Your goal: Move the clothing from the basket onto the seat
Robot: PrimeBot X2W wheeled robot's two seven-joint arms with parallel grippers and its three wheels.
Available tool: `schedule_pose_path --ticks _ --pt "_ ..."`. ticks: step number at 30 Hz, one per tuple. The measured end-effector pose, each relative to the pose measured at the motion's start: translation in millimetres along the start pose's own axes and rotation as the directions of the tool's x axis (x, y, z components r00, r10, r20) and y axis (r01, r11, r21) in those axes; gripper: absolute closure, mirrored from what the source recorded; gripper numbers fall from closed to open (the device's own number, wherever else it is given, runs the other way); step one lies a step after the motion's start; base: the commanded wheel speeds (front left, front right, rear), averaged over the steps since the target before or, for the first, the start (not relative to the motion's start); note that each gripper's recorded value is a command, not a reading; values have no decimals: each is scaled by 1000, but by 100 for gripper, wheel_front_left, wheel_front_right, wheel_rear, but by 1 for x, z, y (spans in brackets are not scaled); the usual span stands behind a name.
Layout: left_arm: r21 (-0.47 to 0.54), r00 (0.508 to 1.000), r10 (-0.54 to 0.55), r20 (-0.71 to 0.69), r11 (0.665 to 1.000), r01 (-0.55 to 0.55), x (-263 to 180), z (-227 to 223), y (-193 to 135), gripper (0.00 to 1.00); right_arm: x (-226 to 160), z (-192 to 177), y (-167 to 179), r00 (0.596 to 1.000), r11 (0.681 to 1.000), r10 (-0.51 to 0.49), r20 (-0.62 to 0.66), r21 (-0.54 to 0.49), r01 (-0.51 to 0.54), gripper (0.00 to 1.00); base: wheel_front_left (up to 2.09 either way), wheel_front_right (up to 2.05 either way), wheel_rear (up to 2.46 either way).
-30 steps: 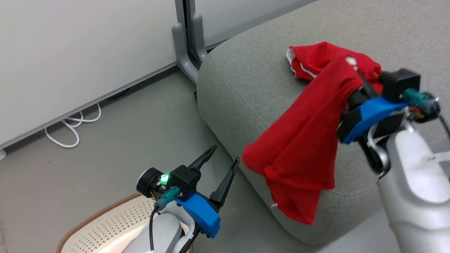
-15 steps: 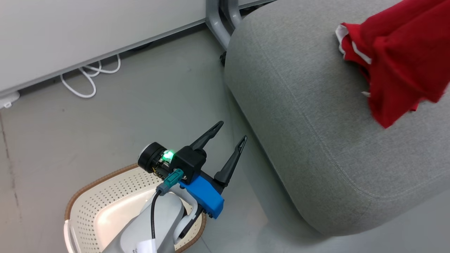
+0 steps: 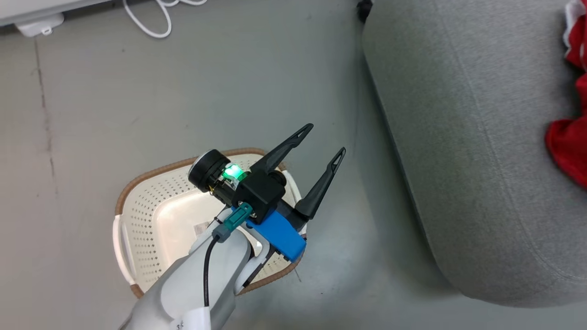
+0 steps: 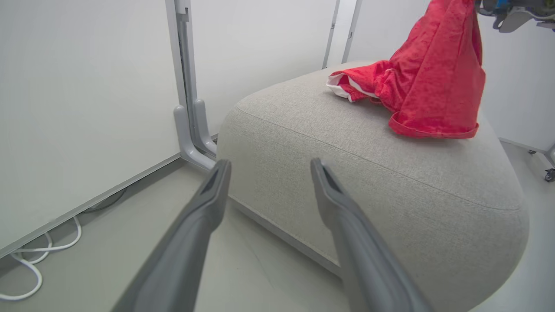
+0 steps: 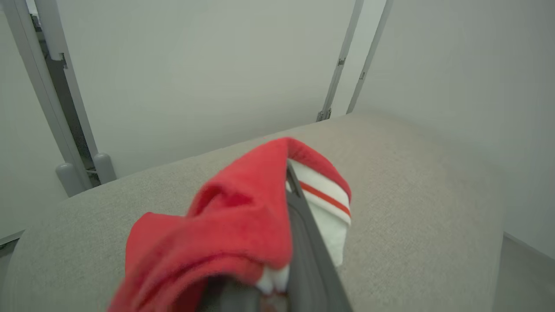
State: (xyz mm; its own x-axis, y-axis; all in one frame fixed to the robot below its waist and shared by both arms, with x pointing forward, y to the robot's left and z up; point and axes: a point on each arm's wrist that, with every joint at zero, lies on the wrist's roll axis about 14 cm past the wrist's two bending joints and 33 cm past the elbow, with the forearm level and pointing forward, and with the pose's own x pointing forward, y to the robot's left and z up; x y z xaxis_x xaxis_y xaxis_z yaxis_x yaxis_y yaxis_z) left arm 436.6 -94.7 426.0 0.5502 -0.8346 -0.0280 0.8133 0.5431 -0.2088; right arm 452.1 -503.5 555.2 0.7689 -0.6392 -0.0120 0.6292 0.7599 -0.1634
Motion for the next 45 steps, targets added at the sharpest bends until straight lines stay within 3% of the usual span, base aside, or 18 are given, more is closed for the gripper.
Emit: schedule_pose_path --ticks 4,10,11,12,13,14,35,45 --pt "-21 999 48 -13 999 -48 -8 -11 18 0 0 -63 27 992 1000 24 -126 -11 -26 100 0 0 0" --pt "-33 994 105 -33 994 -106 -19 -24 38 0 1 -110 57 975 997 59 -216 -29 -67 100 0 0 0" --pt "-33 993 109 -35 993 -110 -20 -25 39 0 1 -114 60 973 997 62 -222 -28 -70 95 0 0 0" --pt "-34 993 113 -36 993 -114 -20 -26 41 0 2 -115 62 973 997 65 -222 -28 -73 63 0 0 0" --pt "-34 993 115 -36 993 -116 -21 -26 42 0 3 -116 63 973 997 67 -223 -28 -75 39 0 0 0" --pt "-33 993 116 -34 993 -117 -20 -26 42 0 3 -116 64 973 997 69 -222 -29 -77 0 0 0 0" --pt "-15 995 97 12 995 -97 -18 5 18 0 -21 -99 50 978 997 77 -196 -2 -79 0 0 0 0" --pt "-32 974 220 58 975 -218 -55 34 12 0 -72 -81 66 973 982 191 -127 28 -189 0 0 0 0"
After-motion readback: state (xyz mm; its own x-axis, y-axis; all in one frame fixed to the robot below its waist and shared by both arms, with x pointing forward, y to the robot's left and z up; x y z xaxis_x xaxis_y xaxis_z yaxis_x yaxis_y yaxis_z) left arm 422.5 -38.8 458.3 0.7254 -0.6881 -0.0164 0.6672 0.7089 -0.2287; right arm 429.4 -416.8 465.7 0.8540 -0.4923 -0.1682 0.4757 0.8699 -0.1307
